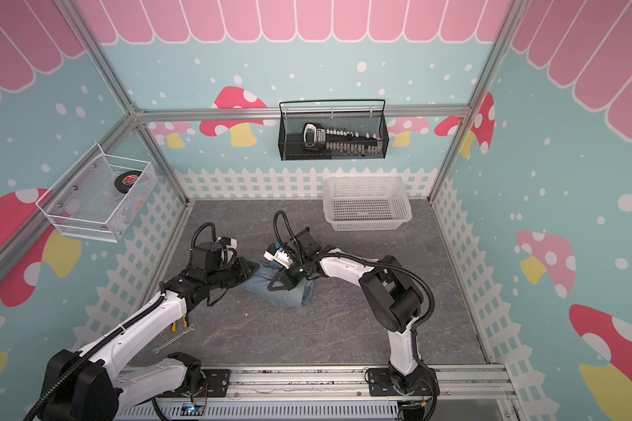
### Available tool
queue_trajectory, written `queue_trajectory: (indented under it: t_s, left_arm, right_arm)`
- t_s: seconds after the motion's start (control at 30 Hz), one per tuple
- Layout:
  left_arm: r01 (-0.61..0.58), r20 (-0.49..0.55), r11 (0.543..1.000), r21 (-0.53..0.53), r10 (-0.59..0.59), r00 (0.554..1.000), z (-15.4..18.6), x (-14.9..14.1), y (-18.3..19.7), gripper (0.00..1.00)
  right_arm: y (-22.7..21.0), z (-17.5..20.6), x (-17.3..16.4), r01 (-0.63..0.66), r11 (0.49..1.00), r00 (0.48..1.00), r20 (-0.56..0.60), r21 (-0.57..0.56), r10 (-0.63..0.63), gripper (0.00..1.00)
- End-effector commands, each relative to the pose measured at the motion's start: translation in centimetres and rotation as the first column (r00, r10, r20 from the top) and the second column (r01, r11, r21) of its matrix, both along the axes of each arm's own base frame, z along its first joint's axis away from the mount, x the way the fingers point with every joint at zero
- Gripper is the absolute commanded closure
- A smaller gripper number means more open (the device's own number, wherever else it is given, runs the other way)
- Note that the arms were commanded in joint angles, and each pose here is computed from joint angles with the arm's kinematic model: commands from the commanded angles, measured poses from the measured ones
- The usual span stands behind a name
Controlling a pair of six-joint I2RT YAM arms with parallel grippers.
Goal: Roll up the long pants
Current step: Roll the long pant at the center of the board.
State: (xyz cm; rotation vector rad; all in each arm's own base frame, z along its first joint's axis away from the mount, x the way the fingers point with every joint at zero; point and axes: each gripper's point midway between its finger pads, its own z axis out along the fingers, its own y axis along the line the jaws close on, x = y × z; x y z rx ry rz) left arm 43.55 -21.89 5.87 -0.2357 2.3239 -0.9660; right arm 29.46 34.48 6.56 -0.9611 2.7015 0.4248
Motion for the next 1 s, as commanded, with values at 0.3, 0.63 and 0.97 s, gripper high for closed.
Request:
queue_trajectory:
  t_s: [0.3, 0.63, 0.97]
  left_arm:
    - [0.011, -0.352, 0.994, 0.104, 0.027, 0.936, -10.4, -6.0, 2.1, 0.83]
    - [0.031, -0.358, 0.999, 0.028, -0.019, 0.933, -9.5, -5.9, 1.1, 0.82]
    - [0.054, -0.357, 0.999, -0.004, -0.051, 0.933, -8.9, -6.0, 0.5, 0.83]
  right_arm:
    - [-1.8, 4.0, -0.1, -0.037, 0.999, 0.949, 0.312, 0.007, 0.034, 0.6]
    - [1.4, 5.4, -3.3, -0.276, 0.943, 0.728, 0.601, -0.185, 0.33, 0.4]
    - [4.9, -0.4, -2.1, -0.246, 0.844, 0.566, 0.636, -0.477, 0.525, 0.2]
